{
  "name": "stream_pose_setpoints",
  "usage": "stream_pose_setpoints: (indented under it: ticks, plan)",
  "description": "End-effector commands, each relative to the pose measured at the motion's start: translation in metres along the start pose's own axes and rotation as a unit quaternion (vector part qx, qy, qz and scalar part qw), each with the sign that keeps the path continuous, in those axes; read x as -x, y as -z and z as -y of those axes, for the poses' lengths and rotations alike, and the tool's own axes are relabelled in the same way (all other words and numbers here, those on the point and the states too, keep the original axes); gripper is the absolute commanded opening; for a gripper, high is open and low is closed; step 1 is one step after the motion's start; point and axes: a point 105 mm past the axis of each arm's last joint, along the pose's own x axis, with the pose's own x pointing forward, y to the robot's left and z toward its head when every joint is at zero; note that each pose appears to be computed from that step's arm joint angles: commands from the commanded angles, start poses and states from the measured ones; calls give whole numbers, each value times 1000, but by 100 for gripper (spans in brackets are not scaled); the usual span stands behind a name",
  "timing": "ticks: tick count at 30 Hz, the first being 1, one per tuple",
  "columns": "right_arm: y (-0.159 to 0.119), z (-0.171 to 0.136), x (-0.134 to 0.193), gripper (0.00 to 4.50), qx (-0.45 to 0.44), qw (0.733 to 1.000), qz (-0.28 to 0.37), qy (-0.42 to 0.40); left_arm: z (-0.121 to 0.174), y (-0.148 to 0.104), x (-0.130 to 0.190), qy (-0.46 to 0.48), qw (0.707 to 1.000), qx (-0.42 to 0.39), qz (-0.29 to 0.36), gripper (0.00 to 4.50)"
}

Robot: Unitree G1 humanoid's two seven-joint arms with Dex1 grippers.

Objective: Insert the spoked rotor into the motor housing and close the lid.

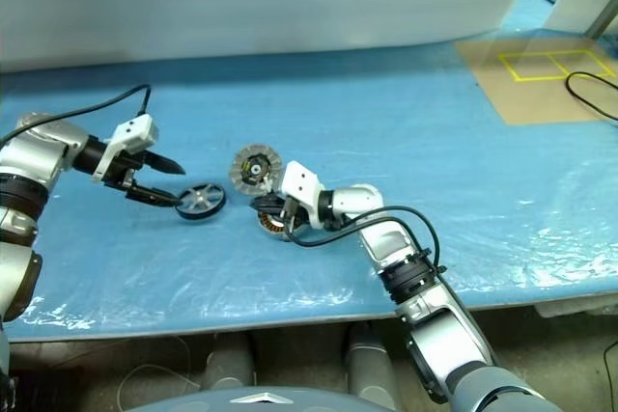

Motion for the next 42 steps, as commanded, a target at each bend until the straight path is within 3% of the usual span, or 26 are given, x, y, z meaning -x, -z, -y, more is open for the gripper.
stream_pose_setpoints:
  ticks: [1,42]
  plan:
    - [-14,0,1,3,15,1000,26,8,-5,-11,2,-5,1000,-19,-2,450]
    - [-6,-4,1,3,-6,998,25,52,-9,-25,-38,38,994,-68,-78,450]
